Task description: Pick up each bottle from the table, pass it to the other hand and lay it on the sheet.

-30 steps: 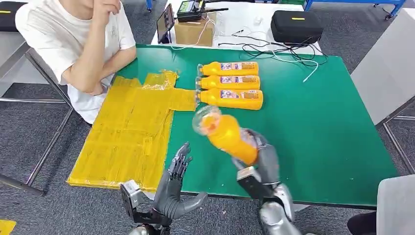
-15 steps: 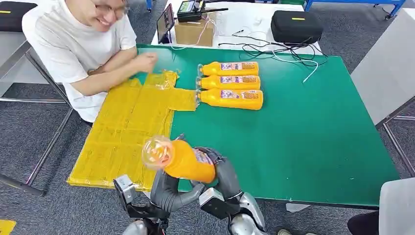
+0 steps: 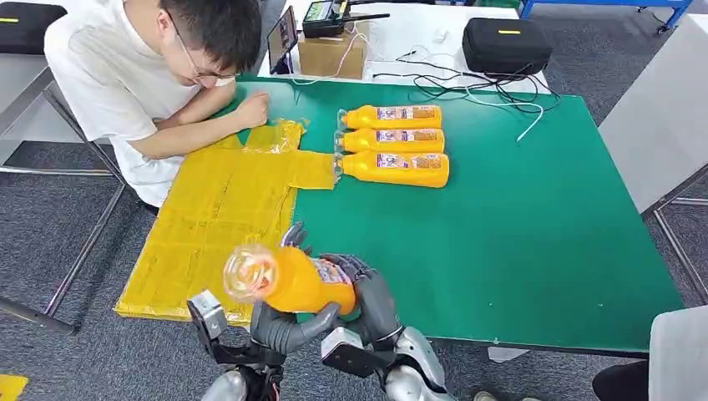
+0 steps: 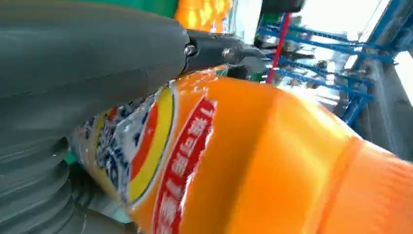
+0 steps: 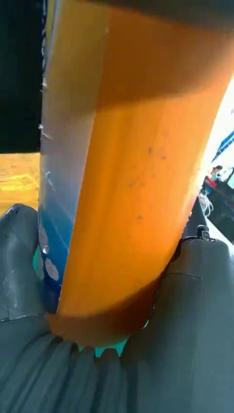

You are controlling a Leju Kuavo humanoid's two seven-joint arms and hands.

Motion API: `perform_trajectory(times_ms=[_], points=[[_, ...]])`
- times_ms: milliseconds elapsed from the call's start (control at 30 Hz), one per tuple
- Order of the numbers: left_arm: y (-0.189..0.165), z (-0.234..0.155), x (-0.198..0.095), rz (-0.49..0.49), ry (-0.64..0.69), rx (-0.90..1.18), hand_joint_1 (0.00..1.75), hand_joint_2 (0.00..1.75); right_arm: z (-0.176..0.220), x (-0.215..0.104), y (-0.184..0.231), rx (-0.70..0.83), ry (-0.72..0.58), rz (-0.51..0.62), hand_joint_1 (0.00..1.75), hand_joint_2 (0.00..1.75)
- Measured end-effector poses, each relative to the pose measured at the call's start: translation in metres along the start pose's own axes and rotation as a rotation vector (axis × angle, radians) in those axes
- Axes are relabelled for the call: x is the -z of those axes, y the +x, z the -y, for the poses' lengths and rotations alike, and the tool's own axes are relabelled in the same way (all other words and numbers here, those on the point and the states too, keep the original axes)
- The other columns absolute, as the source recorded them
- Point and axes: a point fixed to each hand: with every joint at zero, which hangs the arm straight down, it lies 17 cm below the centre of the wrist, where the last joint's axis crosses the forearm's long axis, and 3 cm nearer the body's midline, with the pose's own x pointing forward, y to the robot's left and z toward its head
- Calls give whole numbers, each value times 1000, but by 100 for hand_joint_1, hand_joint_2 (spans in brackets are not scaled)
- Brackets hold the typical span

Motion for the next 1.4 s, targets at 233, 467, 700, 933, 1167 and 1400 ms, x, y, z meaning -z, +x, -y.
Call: perform_trajectory(times_ms=[233,467,700,933,1167,1400], points=[[-10,-10,6,-82,43,-77,175,175,2,2,1,-64,-19,10,175,175],[-15,-17,8,-119,68,-155,175,175,-1,1,2,-70,-30,7,0,0],[-13,-29,7,-118,118,-197,175,175,1,1,8,-58,-62,33,0,0],[-3,-49,11,-75,202,-148,175,175,2,-5,8,-63,-90,31,0,0],[1,-84,13,-20,310,289,175,175,13,-14,3,-91,-148,24,0,0],[5,-136,19,13,294,884,175,175,48,-28,-16,-143,-231,-17,0,0]])
